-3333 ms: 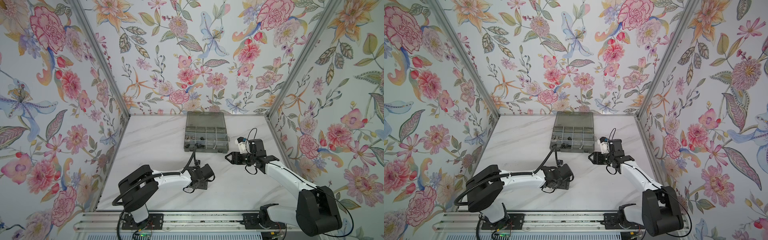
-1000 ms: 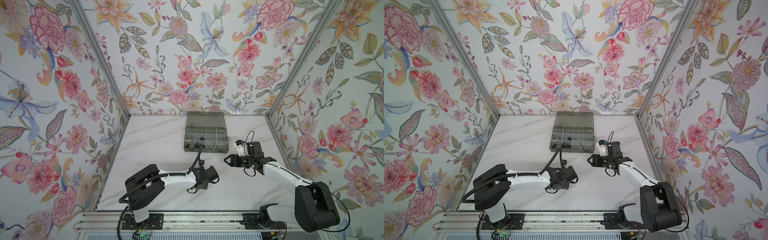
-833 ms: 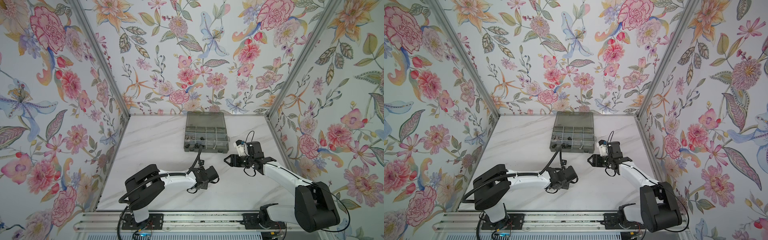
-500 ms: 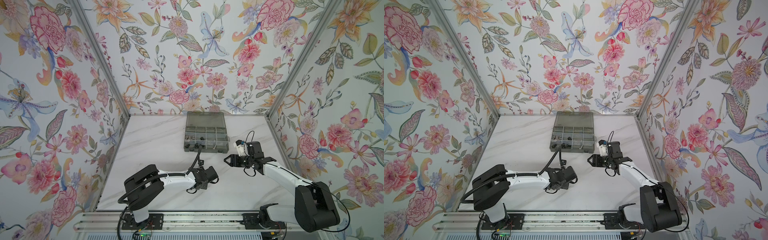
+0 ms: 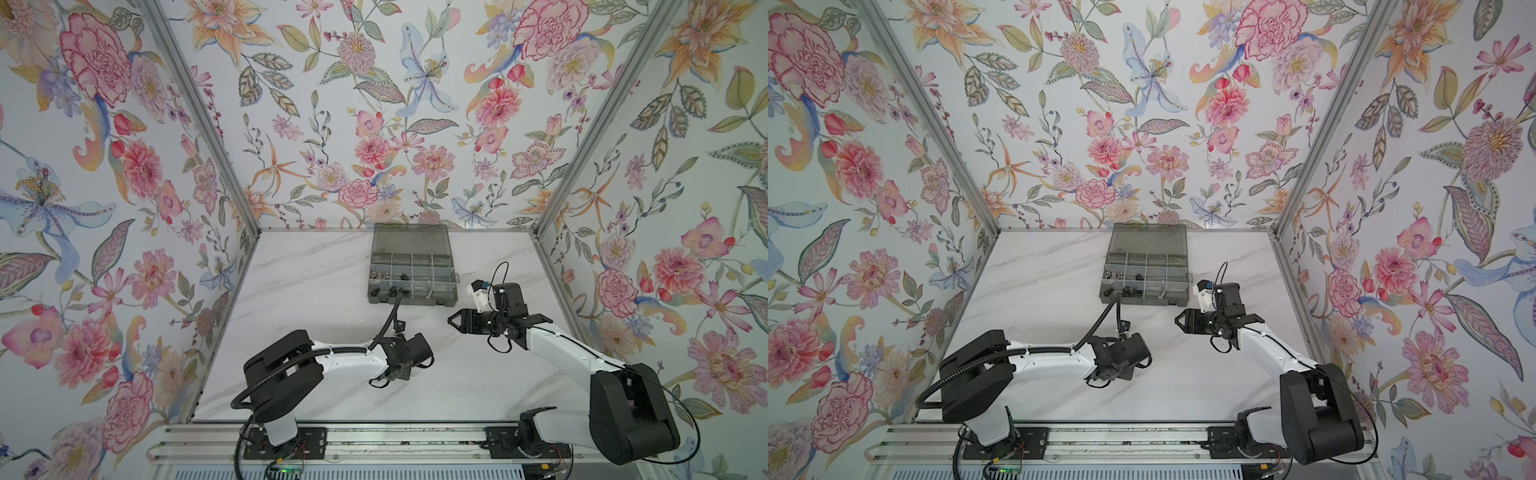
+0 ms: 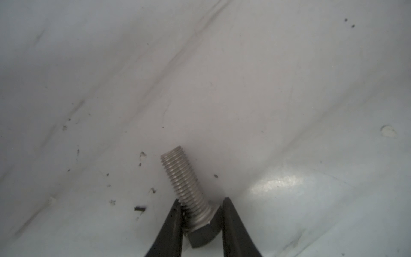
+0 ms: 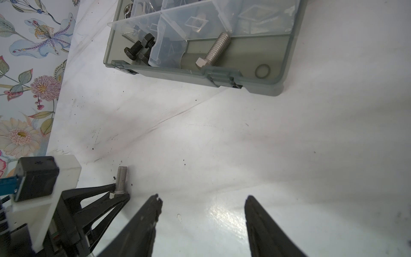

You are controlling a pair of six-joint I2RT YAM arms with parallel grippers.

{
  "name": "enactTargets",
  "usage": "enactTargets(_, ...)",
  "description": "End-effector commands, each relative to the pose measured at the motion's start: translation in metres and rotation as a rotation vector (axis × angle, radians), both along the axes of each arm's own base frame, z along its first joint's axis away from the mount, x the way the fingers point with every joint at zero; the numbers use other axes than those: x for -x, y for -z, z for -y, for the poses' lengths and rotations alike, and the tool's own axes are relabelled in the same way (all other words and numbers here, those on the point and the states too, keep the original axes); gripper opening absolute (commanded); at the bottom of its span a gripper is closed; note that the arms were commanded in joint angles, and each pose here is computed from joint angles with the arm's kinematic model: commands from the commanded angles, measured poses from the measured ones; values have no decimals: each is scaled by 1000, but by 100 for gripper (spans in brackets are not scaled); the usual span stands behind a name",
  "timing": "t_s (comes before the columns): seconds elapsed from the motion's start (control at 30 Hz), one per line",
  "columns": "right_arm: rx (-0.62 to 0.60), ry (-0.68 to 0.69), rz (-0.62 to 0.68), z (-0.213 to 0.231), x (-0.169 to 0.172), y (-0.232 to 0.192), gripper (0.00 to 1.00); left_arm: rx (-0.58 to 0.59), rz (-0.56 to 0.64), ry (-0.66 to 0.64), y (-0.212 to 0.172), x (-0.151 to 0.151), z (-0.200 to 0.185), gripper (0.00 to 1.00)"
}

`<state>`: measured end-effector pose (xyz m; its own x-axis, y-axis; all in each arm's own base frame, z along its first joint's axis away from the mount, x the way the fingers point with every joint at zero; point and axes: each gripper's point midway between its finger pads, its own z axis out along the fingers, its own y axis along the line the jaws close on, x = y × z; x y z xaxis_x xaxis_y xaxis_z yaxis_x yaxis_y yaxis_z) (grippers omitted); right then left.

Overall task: Sort the screws and nuts into containers
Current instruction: 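Lower the left gripper around the silver bolt head and close, then lift the silver bolt and carry it over the box with the left gripper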

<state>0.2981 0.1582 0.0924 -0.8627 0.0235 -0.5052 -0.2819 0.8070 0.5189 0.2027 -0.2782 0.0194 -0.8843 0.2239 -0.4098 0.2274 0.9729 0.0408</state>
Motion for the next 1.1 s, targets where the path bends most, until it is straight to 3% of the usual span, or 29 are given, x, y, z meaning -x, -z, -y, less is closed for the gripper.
enactTargets(0.0, 3, 15, 23, 4, -4, -9, 64, -8, 32, 42, -18, -12, -1, 0)
enactTargets(0.5, 2, 55, 34, 15, -5, -13, 64, 179, 137, 146, -67, -49, 34, 0)
enactTargets(0.8, 11, 122, 48, 30, -6, -16, 64, 307, 296, 285, -131, -95, 86, 0)
enactTargets(0.93, 10, 150, 53, 35, -3, -17, 64, 391, 332, 308, -148, -124, 103, 0)
enactTargets(1.07, 18, 174, 57, 40, 0, -16, 64, 401, 359, 330, -151, -151, 115, 0)
